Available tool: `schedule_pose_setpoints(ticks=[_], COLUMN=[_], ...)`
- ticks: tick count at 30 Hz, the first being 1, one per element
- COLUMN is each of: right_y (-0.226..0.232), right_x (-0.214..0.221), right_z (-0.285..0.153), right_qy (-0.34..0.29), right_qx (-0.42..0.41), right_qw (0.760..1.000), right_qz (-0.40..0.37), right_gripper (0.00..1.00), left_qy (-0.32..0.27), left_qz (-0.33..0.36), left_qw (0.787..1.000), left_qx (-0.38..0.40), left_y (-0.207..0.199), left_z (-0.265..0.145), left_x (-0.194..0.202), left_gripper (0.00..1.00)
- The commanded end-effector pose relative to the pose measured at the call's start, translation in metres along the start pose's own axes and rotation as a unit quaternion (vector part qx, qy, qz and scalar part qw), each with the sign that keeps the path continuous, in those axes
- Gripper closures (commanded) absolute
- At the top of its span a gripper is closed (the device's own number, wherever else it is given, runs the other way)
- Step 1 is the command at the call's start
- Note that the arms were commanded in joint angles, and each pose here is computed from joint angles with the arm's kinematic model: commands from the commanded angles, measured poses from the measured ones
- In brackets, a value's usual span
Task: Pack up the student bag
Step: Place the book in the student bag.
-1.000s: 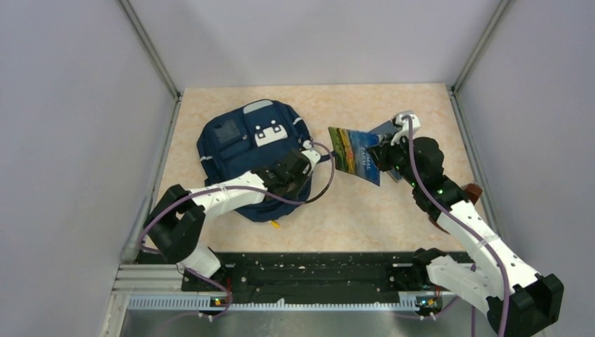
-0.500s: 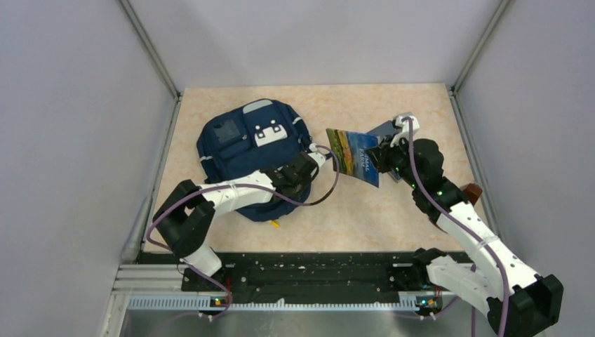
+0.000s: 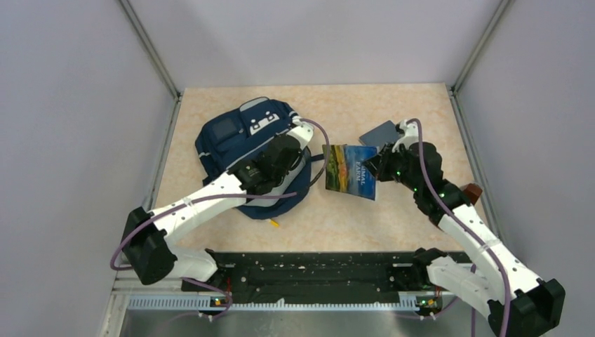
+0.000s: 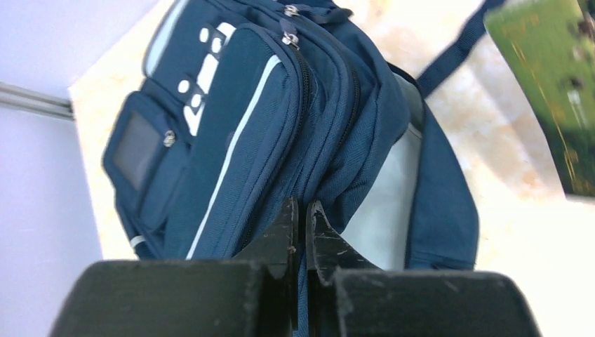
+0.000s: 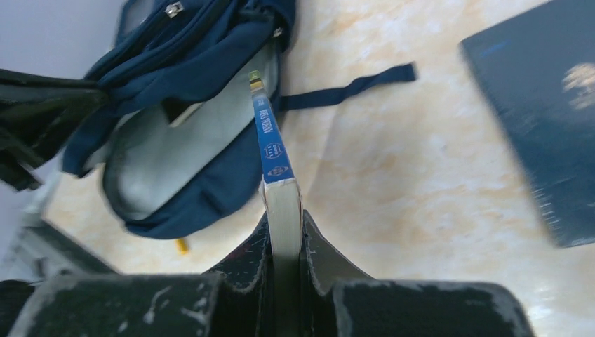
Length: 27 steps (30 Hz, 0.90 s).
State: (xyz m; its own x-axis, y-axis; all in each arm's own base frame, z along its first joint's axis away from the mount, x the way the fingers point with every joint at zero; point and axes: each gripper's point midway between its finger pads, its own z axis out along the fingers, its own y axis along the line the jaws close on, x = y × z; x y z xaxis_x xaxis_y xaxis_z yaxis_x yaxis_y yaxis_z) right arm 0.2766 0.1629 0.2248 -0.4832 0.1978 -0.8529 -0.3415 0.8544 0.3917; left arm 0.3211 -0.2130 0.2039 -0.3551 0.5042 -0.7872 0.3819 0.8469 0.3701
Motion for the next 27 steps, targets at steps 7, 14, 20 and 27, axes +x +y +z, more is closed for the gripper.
schedule_pose_setpoints(ticks=[7,14,20,27], right_y=[0.072,0.088,0.100,0.121], right_x=[0.006,0.012,0.009,-0.013], right_z=[-0.005,0.014,0.041,0.076], right_qy=[0.023,0.030,0.013,-0.004], right_qx=[-0.164,-0.182,-0.187,-0.235], right_qw=[0.947,0.919,0.904,0.890], right_qz=[0.275,0.348,0.384,0.391], right_gripper=[1.00,1.00,1.00,1.00], left_qy=[-0.096,-0.107,-0.118,-0.147], left_qz=[-0.006,-0.018,-0.033,-0.046], left_qw=[0.990,0.990,0.991,0.985], left_qx=[-0.105,-0.085,-0.059,0.072], left_y=[0.058,0.053,0.046,0.008], left_z=[-0.026,-0.028,-0.031,-0.048], left_x=[-0.065,-0.066,-0.067,-0.067], left_gripper=[1.00,1.00,1.00,1.00])
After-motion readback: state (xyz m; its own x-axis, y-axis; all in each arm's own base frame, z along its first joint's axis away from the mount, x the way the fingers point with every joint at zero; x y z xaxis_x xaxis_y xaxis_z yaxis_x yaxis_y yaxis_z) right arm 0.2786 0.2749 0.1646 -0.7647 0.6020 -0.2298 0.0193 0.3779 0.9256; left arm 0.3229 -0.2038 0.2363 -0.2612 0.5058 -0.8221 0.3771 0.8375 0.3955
